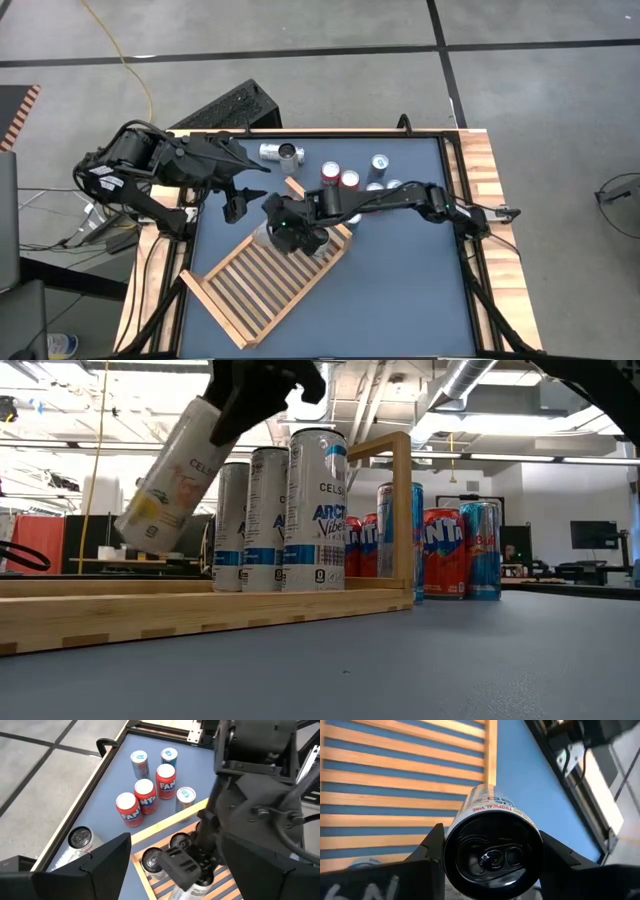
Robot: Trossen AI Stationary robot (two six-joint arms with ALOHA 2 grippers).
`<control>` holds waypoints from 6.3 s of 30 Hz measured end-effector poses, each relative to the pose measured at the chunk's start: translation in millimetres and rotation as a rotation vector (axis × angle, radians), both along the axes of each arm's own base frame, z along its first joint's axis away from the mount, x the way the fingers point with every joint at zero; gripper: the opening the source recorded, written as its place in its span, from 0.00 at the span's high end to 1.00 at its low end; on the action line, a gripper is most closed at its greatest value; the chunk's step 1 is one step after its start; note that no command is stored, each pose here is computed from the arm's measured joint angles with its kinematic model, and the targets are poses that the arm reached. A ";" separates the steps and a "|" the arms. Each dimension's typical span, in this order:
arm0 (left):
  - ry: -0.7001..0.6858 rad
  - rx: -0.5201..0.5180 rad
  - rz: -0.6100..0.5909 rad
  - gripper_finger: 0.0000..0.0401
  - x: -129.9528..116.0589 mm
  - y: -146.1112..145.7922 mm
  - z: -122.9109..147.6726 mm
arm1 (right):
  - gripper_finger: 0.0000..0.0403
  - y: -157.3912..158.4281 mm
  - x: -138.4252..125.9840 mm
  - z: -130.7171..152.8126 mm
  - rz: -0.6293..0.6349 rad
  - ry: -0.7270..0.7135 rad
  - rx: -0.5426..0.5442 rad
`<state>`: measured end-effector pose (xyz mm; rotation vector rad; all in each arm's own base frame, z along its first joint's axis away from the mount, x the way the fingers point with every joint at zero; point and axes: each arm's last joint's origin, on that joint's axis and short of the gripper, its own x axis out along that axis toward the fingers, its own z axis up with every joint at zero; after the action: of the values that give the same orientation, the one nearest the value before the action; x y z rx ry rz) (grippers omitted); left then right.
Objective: Place canned beverage on shelf
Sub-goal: Put the top right white yellow soda can on the shelf
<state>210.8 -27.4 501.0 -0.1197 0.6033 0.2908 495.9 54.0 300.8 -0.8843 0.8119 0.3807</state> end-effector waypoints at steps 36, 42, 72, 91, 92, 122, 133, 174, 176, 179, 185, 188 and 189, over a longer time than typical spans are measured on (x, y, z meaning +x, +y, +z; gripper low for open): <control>0.031 0.021 -0.013 0.26 -0.8 0.1 -2.2 | 0.54 58.7 -37.3 1.8 0.162 0.214 -0.090; 0.036 0.035 -0.024 0.26 -0.7 0.1 -2.3 | 0.54 66.4 -39.8 1.4 0.165 0.224 -0.045; 0.074 0.044 -0.037 0.26 4.2 -1.0 -6.9 | 0.40 51.9 -42.6 -10.7 0.037 0.368 0.128; 0.073 0.039 -0.034 0.26 4.2 -1.1 -6.9 | 0.36 51.2 -39.2 -4.1 0.009 0.300 0.131; 0.073 0.039 -0.034 0.26 4.2 -1.0 -6.9 | 0.36 49.8 -39.4 -2.9 0.004 0.298 0.133; 0.042 -0.008 -0.118 0.26 49.4 -44.4 -70.2 | 0.36 -30.3 -197.2 190.7 -0.428 -0.162 0.392; -0.124 -0.068 -0.149 0.26 83.1 -65.1 -156.1 | 0.36 -42.3 -276.0 228.7 -0.437 -0.266 0.428; -0.178 -0.028 0.052 0.26 86.4 -115.4 -252.4 | 0.36 -51.1 -308.8 228.9 -0.532 -0.225 0.439; -0.174 -0.012 0.060 0.26 87.8 -115.8 -255.0 | 0.36 -51.1 -308.8 228.9 -0.532 -0.224 0.439; -0.165 -0.004 0.064 0.26 90.1 -116.9 -259.5 | 0.36 -51.1 -308.9 228.9 -0.532 -0.223 0.439; -0.141 0.015 0.072 0.26 89.3 -115.9 -262.6 | 0.36 -51.1 -308.9 228.8 -0.537 -0.222 0.446; -0.133 0.014 0.066 0.26 88.9 -116.0 -263.1 | 0.36 -51.1 -309.2 228.5 -0.543 -0.219 0.450; -0.132 0.013 0.064 0.26 88.9 -116.2 -263.2 | 0.36 -51.1 -309.3 228.3 -0.543 -0.217 0.450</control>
<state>299.6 -143.6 237.9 -0.1443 0.4670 0.3456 186.6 2.9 529.1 -0.2582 0.6938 -0.0186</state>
